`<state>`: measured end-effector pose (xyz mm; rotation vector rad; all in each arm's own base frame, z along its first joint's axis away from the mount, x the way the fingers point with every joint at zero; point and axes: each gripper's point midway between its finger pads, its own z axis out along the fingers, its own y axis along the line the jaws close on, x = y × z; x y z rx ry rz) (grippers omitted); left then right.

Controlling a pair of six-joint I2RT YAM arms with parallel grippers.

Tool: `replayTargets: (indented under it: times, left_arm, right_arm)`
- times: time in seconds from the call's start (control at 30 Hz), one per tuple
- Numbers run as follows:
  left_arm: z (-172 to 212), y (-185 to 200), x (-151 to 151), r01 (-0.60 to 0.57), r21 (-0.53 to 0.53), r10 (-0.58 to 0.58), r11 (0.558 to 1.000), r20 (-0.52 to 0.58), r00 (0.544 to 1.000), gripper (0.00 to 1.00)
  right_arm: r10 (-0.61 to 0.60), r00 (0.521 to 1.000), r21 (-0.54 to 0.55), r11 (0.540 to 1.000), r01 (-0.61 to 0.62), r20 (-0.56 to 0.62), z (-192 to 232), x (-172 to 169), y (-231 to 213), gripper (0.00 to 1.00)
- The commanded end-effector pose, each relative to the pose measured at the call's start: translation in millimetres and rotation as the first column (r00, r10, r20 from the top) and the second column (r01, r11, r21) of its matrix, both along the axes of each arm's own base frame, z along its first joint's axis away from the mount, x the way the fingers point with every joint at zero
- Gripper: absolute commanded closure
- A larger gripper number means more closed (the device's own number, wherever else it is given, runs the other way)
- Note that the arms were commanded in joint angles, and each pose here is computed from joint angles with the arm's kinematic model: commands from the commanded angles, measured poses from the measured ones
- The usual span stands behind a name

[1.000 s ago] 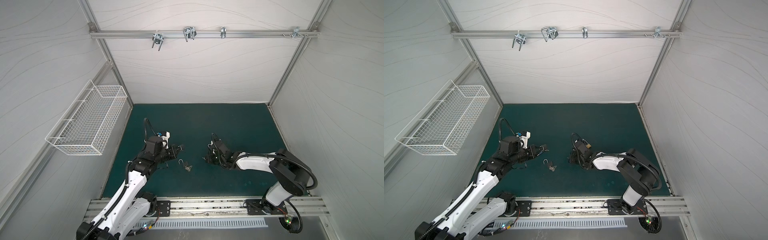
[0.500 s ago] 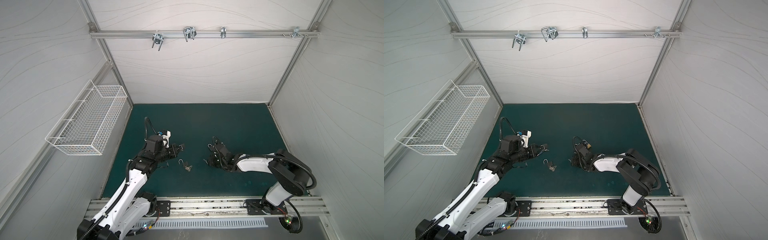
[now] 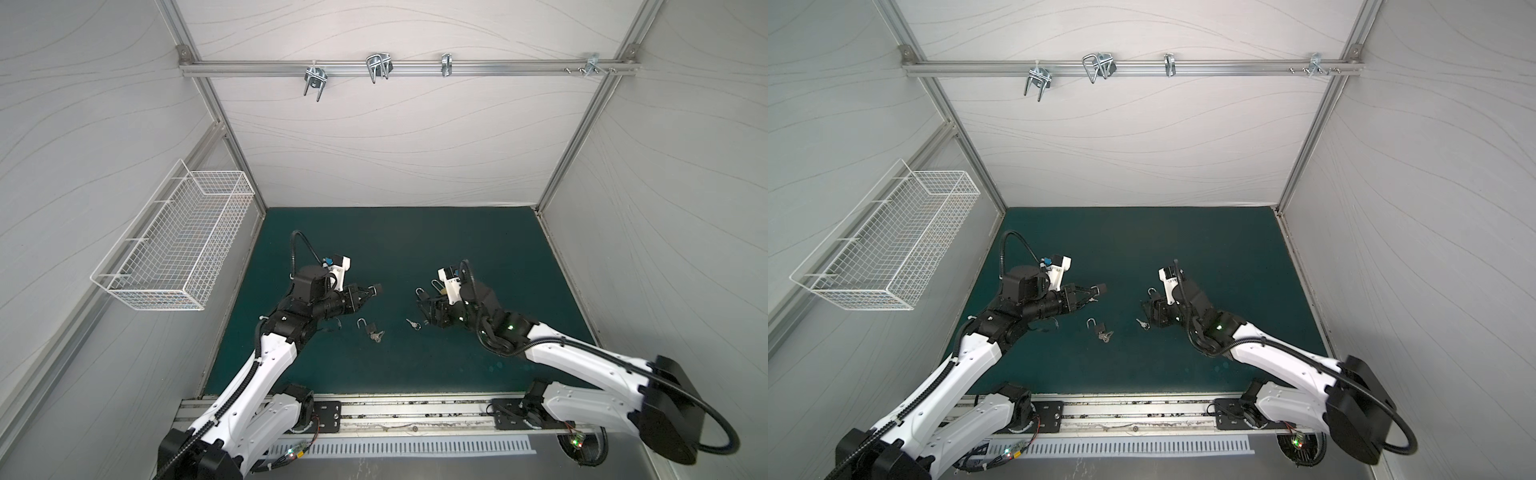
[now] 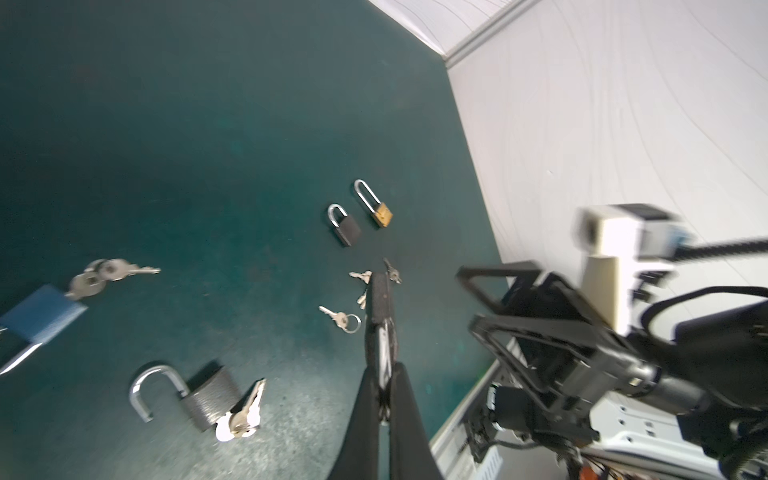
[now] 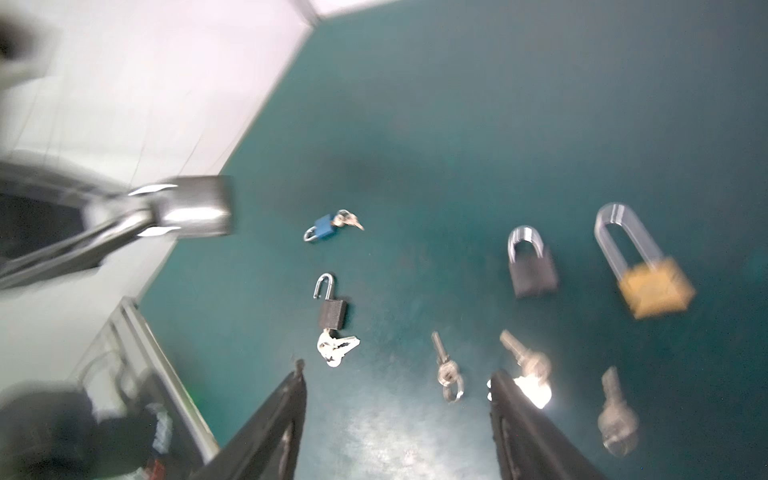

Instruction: Lock with the key

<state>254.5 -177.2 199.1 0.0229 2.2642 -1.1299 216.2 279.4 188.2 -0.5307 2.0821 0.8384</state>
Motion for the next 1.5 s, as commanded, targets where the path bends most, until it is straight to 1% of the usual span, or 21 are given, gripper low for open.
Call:
replayTargets:
  times: [0.0, 0.03, 0.1, 0.13, 0.2, 0.3, 0.33, 0.37, 0.47, 0.53, 0.6, 0.7, 0.73, 0.9, 1.0, 1.07, 1.13, 1.2, 1.27, 1.4, 1.47]
  left_arm:
    - [52.3, -30.1, -1.1, 0.153, -0.055, -0.142, 0.987, 0.166, 0.976, 1.0]
    - [55.5, -37.2, -3.2, 0.179, -0.048, -0.168, 0.983, 0.173, 0.971, 1.0]
    - [62.4, -51.3, -8.1, 0.231, -0.061, -0.216, 0.971, 0.189, 0.958, 1.0]
    - [66.7, -58.0, -10.2, 0.257, -0.071, -0.238, 0.964, 0.201, 0.95, 1.0]
    - [72.1, -68.2, -12.4, 0.294, -0.095, -0.269, 0.951, 0.212, 0.94, 1.0]
    - [79.7, -79.6, -14.9, 0.329, -0.121, -0.298, 0.936, 0.223, 0.928, 1.0]
    - [82.9, -83.2, -17.0, 0.347, -0.13, -0.312, 0.929, 0.23, 0.922, 1.0]
    - [86.9, -86.6, -19.5, 0.366, -0.138, -0.327, 0.92, 0.241, 0.914, 1.0]
    - [94.3, -93.2, -27.9, 0.418, -0.144, -0.373, 0.897, 0.259, 0.891, 1.0]
    - [95.0, -94.9, -33.1, 0.443, -0.141, -0.398, 0.885, 0.265, 0.878, 1.0]
    - [96.5, -95.8, -37.6, 0.459, -0.137, -0.411, 0.878, 0.276, 0.869, 1.0]
    - [98.9, -98.4, -44.7, 0.484, -0.132, -0.433, 0.865, 0.291, 0.853, 1.0]
    - [100.0, -98.8, -46.7, 0.49, -0.13, -0.438, 0.862, 0.296, 0.849, 1.0]
    - [102.3, -100.2, -54.1, 0.514, -0.116, -0.457, 0.85, 0.32, 0.83, 1.0]
    - [102.9, -101.5, -55.5, 0.526, -0.119, -0.468, 0.842, 0.321, 0.823, 1.0]
    - [105.1, -103.6, -57.1, 0.538, -0.12, -0.479, 0.834, 0.325, 0.815, 1.0]
    - [106.6, -104.9, -58.7, 0.546, -0.12, -0.486, 0.829, 0.329, 0.81, 1.0]
    - [106.8, -105.8, -59.4, 0.552, -0.113, -0.491, 0.826, 0.333, 0.805, 1.0]
    - [105.7, -106.1, -59.4, 0.553, -0.11, -0.494, 0.826, 0.332, 0.803, 1.0]
    - [106.1, -108.0, -59.6, 0.558, -0.111, -0.499, 0.822, 0.331, 0.801, 1.0]
    - [104.5, -108.8, -59.4, 0.557, -0.109, -0.501, 0.823, 0.321, 0.803, 1.0]
  right_arm:
    - [0.245, 0.936, -0.167, 0.964, -0.207, 0.252, 17.6, -22.4, -7.0, 0.14]
    - [0.275, 0.91, -0.178, 0.957, -0.229, 0.31, 28.0, -27.2, -9.4, 0.12]
    - [0.299, 0.857, -0.19, 0.952, -0.239, 0.419, 48.7, -31.3, -14.3, 0.08]
    - [0.336, 0.812, -0.214, 0.941, -0.263, 0.478, 57.5, -35.8, -14.2, 0.02]
    - [0.417, 0.717, -0.286, 0.908, -0.305, 0.559, 69.7, -43.9, -12.8, 0.01]
    - [0.53, 0.633, -0.379, 0.847, -0.372, 0.564, 74.9, -53.8, -7.2, 0.01]
    - [0.552, 0.615, -0.391, 0.834, -0.39, 0.564, 76.6, -56.1, -4.9, 0.01]
    - [0.583, 0.585, -0.407, 0.812, -0.418, 0.564, 78.2, -59.8, -0.8, 0.01]
    - [0.627, 0.529, -0.442, 0.779, -0.446, 0.572, 84.6, -63.6, 7.1, 0.02]
    - [0.64, 0.505, -0.463, 0.768, -0.443, 0.579, 88.0, -61.8, 10.3, 0.04]
    - [0.652, 0.495, -0.487, 0.758, -0.435, 0.574, 88.5, -57.0, 13.5, 0.08]
    - [0.683, 0.486, -0.5, 0.731, -0.465, 0.546, 87.5, -57.5, 19.2, 0.09]
    - [0.689, 0.483, -0.5, 0.725, -0.474, 0.541, 87.0, -58.0, 20.7, 0.11]
    - [0.7, 0.483, -0.509, 0.714, -0.48, 0.526, 84.1, -54.0, 24.7, 0.15]
    - [0.709, 0.493, -0.523, 0.705, -0.479, 0.504, 79.1, -50.9, 23.9, 0.18]
    - [0.709, 0.494, -0.522, 0.705, -0.48, 0.502, 78.7, -50.4, 23.5, 0.21]
    - [0.708, 0.497, -0.521, 0.706, -0.481, 0.502, 79.6, -49.9, 23.2, 0.29]
    - [0.706, 0.498, -0.52, 0.708, -0.477, 0.504, 80.7, -48.8, 23.1, 0.35]
    - [0.702, 0.498, -0.519, 0.711, -0.474, 0.508, 80.4, -47.7, 22.9, 0.39]
    - [0.69, 0.51, -0.515, 0.723, -0.46, 0.514, 81.2, -44.8, 22.0, 0.42]
    - [0.685, 0.511, -0.51, 0.729, -0.457, 0.52, 82.2, -44.4, 22.1, 0.46]
